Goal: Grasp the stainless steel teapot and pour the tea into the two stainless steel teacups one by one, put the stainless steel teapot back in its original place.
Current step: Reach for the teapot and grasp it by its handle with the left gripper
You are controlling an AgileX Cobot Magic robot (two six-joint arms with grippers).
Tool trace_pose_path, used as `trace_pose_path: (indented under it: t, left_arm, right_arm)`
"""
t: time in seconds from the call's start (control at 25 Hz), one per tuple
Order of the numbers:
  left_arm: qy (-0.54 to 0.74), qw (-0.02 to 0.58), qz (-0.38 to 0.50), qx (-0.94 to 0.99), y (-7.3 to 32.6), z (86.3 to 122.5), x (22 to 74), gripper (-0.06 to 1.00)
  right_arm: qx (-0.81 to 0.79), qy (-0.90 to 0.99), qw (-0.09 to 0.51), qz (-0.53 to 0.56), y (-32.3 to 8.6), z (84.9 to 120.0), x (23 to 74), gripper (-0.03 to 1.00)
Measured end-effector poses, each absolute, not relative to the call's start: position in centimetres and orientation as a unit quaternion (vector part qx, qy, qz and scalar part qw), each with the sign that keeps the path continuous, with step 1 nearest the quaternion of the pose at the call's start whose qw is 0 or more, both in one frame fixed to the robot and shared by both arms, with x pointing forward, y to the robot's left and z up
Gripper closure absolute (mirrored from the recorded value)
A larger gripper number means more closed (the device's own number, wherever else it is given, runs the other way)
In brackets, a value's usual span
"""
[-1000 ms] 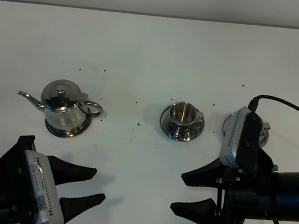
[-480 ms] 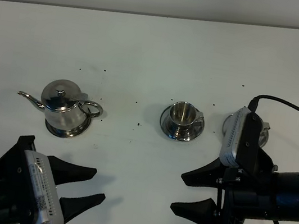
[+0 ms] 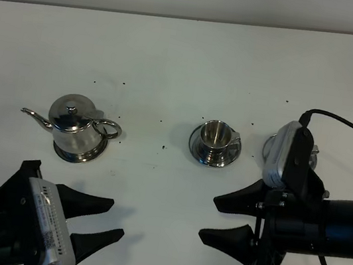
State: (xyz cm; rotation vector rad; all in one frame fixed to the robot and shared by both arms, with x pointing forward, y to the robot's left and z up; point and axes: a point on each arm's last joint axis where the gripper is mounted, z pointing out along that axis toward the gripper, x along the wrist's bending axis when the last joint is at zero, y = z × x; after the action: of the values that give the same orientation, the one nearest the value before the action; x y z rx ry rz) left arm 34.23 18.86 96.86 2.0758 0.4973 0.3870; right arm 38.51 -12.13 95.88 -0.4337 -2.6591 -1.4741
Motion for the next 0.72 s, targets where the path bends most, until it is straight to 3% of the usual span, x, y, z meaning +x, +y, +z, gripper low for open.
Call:
trace_pose_path:
  t: [0.16, 0.32, 0.72]
  left_arm:
    - [0.256, 0.453, 0.171, 0.837, 19.3, 96.9, 34.9, 0.51]
    - [0.346, 0.437, 0.213, 0.803, 19.9, 98.2, 36.6, 0.51]
    - [0.432, 0.483, 0.24, 0.723, 19.6, 102.6, 38.9, 0.51]
  right_arm:
    - [-0.168, -0.855, 0.026, -0.49, -12.0, 96.2, 39.1, 0.47]
    - [-0.199, -0.858, -0.029, -0.472, -11.9, 96.9, 40.9, 0.47]
    - [-0.306, -0.829, -0.163, -0.438, -13.0, 99.9, 44.2, 0.47]
